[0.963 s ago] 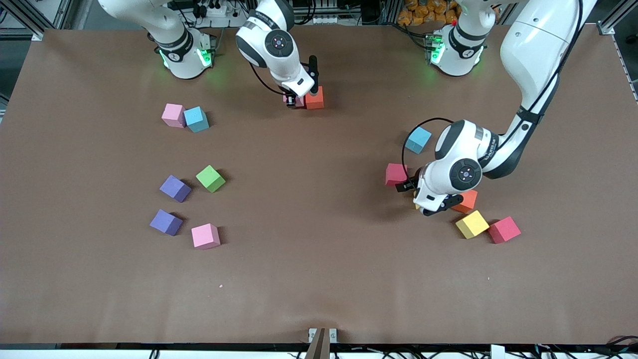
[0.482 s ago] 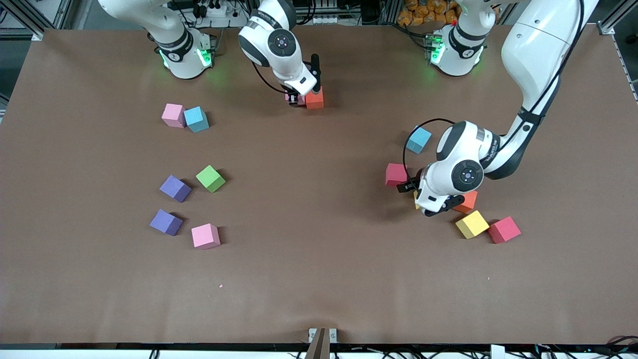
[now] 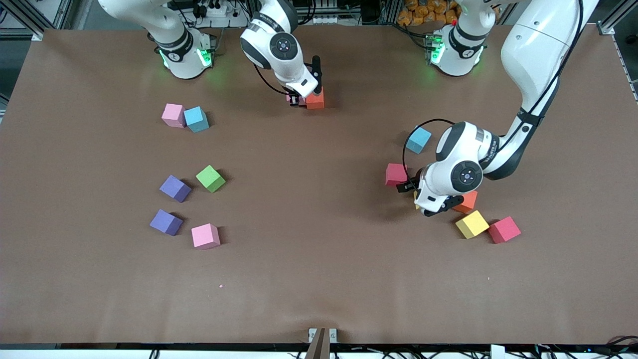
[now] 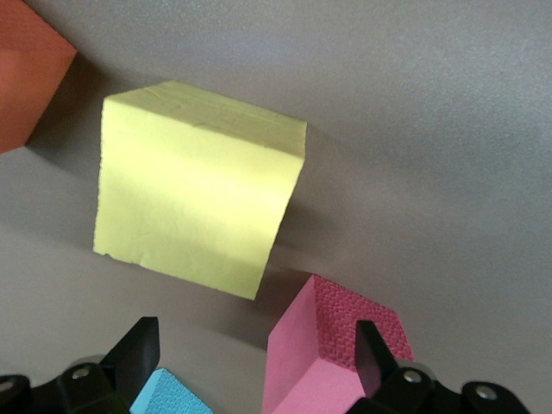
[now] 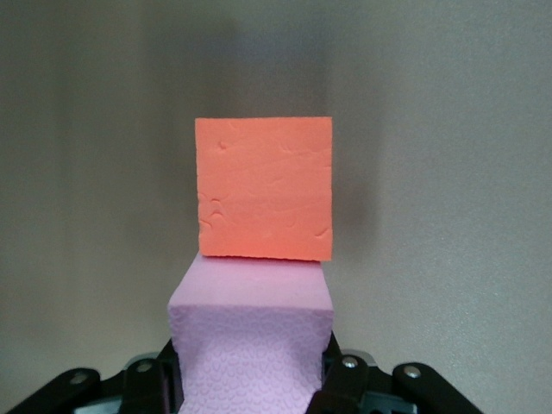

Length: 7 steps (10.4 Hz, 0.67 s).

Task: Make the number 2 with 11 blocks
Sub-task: 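Release the pink block with the right gripper while the left gripper grasps magenta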

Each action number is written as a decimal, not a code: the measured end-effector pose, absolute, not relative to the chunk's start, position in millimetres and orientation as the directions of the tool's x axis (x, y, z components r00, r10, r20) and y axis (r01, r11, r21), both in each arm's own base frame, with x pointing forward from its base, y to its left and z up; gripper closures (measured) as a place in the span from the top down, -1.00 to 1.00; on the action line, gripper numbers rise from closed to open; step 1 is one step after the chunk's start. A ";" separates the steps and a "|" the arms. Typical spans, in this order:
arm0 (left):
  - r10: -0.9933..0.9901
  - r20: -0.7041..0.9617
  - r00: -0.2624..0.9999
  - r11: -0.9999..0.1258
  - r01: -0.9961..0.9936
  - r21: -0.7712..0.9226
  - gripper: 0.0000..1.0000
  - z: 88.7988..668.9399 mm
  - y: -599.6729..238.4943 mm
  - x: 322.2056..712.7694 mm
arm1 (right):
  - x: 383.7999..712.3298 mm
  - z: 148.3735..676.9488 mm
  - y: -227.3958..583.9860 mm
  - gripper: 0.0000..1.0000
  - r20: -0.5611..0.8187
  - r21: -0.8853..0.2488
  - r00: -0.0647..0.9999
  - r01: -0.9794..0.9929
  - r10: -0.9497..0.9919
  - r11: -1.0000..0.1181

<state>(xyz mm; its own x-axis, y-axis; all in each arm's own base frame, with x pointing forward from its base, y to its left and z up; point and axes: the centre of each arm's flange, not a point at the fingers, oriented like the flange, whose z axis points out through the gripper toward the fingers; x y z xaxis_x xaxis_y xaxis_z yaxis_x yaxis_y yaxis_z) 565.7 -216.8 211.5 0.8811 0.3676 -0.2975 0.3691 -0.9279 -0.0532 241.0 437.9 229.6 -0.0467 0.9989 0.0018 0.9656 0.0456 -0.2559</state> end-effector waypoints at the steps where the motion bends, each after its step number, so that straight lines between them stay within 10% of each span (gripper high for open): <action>1: 0.368 -0.297 0.881 -0.928 0.369 -0.052 1.00 211.5 -217.0 566.1 | 241.5 229.7 437.9 0.15 0.003 -0.257 -0.043 0.965 0.999 0.043; 7: 0.368 -0.289 0.884 -0.927 0.372 -0.043 1.00 216.4 -218.2 571.0 | 242.8 231.0 439.1 0.15 0.006 -0.257 -0.040 0.966 0.999 0.040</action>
